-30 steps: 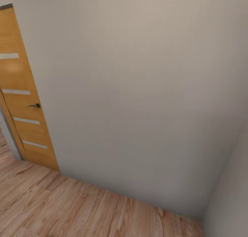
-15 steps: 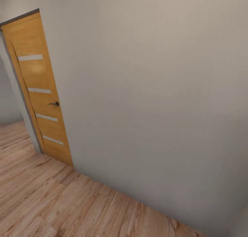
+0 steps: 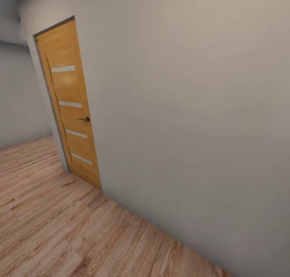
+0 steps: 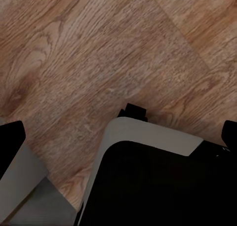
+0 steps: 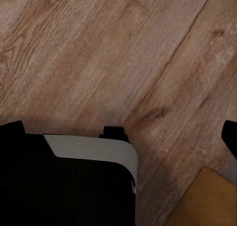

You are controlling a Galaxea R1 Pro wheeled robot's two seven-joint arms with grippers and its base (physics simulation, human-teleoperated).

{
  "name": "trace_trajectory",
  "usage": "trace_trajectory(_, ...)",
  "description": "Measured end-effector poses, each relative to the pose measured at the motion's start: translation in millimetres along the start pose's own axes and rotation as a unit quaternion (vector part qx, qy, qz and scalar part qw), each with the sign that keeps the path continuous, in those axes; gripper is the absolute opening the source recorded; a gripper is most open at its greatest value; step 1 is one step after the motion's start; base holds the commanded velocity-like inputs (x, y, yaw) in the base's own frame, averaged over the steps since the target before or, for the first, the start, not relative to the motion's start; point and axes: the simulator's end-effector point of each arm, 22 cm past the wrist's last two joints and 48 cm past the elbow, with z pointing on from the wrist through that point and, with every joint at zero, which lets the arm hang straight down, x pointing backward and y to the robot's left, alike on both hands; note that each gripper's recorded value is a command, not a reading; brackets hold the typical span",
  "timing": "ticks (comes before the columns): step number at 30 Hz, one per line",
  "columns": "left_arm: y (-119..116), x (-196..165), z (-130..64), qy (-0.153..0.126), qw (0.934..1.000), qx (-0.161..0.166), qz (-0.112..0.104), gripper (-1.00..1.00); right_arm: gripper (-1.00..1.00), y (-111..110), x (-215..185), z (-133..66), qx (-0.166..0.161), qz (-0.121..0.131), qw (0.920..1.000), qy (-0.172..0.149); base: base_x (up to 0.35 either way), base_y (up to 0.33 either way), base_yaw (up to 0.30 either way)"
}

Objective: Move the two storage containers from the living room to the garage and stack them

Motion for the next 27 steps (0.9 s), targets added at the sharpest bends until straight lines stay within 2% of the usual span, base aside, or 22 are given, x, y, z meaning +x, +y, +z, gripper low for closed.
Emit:
trace_trajectory(12, -1.1, 0.5, -0.3, 0.001, 1.0, 0.001, 0.0, 1.0, 1.0, -3.8, 1.2, -0.1, 0.002, -0.001, 1.0, 0.001, 0.022, 0.0, 0.269)
trace_trajectory(27, -1.0, 1.2, -0.4, 0.001, 1.0, 0.001, 0.001, 1.0, 1.0, -4.3, 0.5, -0.1, 0.003, -0.002, 1.0, 0.0, 0.235, 0.0, 0.269)
